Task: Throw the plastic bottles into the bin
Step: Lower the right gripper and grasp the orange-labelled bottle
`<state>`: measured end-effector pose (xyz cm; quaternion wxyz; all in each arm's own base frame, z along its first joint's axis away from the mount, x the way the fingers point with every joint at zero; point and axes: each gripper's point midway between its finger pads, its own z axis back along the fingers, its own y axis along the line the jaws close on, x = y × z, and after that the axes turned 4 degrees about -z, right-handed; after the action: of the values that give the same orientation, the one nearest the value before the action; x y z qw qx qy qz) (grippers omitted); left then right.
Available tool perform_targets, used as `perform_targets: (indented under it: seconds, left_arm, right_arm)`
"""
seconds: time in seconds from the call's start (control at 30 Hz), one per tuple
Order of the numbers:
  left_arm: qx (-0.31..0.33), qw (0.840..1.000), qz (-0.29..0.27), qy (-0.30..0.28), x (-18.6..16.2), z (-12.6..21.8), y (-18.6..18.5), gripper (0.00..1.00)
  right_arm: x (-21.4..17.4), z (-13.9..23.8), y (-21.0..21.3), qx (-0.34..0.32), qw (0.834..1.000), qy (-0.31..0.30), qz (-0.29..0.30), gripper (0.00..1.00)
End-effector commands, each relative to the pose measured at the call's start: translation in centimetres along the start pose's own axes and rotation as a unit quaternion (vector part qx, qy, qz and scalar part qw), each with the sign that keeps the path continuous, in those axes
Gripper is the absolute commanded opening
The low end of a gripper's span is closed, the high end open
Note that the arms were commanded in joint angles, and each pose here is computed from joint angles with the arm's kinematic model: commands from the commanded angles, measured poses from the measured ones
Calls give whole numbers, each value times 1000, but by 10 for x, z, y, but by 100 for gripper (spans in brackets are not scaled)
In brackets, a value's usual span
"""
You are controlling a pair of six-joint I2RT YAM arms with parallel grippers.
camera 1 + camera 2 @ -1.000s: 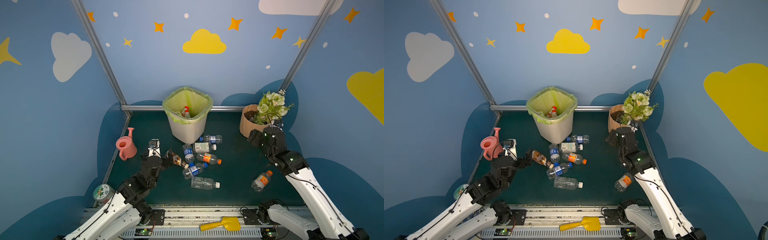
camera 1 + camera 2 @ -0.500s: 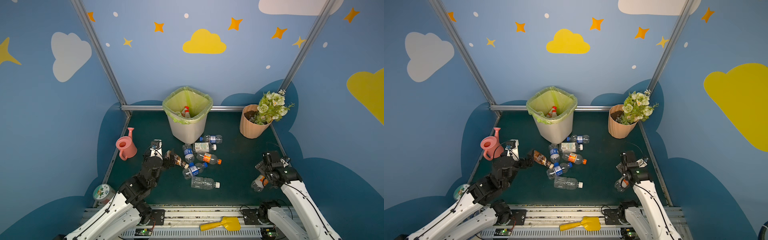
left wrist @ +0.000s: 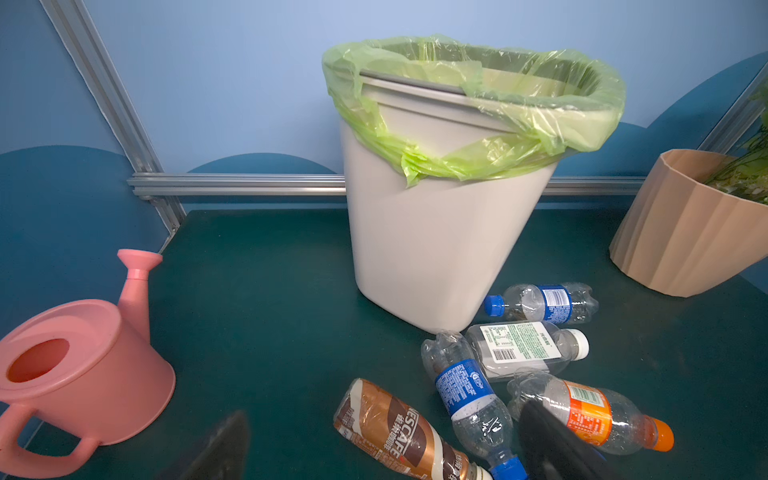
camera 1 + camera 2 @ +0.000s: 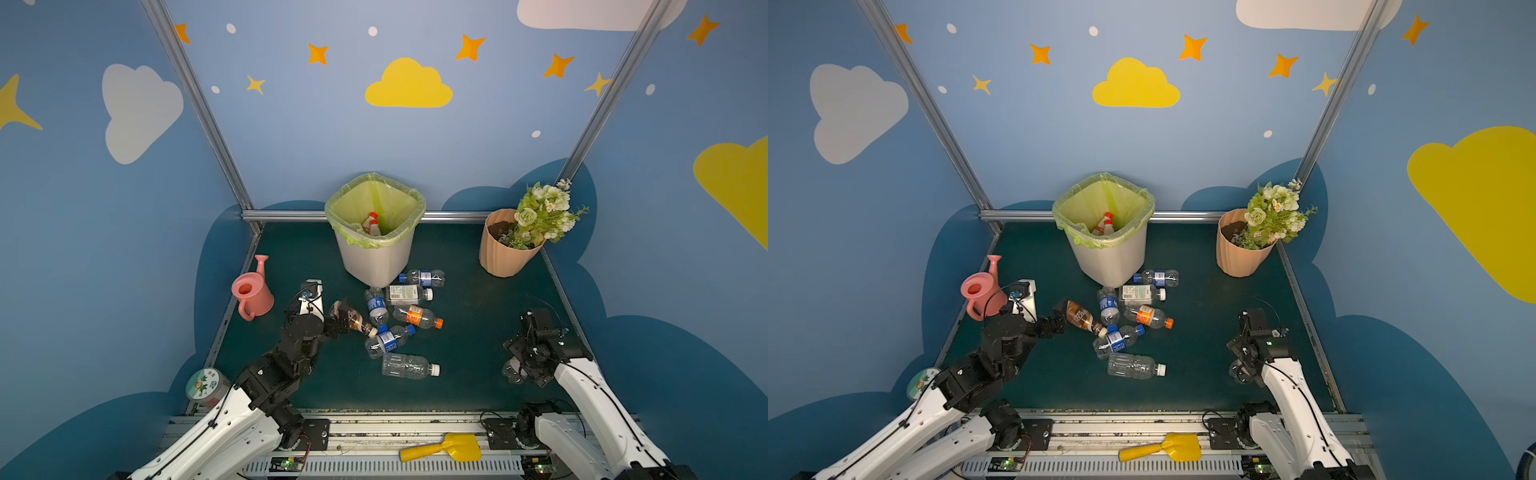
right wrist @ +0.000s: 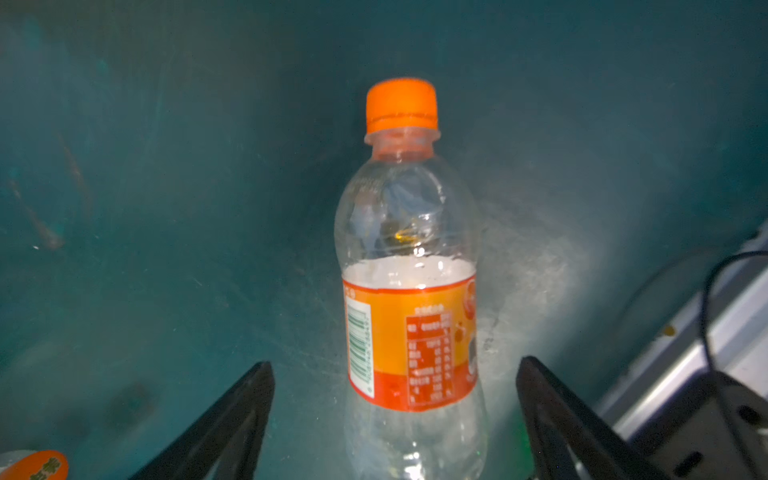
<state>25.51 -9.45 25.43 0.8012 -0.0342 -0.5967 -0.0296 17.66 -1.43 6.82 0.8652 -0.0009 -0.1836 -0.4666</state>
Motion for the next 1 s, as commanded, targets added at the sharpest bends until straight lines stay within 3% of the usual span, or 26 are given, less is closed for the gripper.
perform_targets:
  seconds: [0.0, 0.1, 0.27, 0.53, 0.6, 0.77, 0.97]
  left_arm:
    - [-6, 1000, 1, -6, 3, 0, -2, 100]
    - [-6, 1000, 4, -7, 3, 1, -2, 100]
    - [-4, 1000, 8, -9, 4, 4, 1, 100]
    - [1, 1000, 7, -10, 5, 7, 5, 100]
    - [1, 1000, 9, -11, 6, 7, 5, 100]
    - [2, 1000, 12, -13, 6, 9, 7, 100]
    - [1, 1000, 15, -12, 6, 9, 6, 100]
  right_arm:
    - [-10, -8, 11, 23, 999, 31, 6, 89]
    - [-17, -12, 15, 24, 998, 52, 24, 86]
    - [-22, -19, 19, 33, 997, 63, 35, 70]
    - [-33, -31, 29, 45, 993, 98, 49, 67]
    - [-34, -32, 33, 49, 992, 101, 50, 61]
    - [-28, -27, 44, 73, 992, 90, 54, 47]
    - [-10, -3, 73, 142, 985, 50, 85, 45]
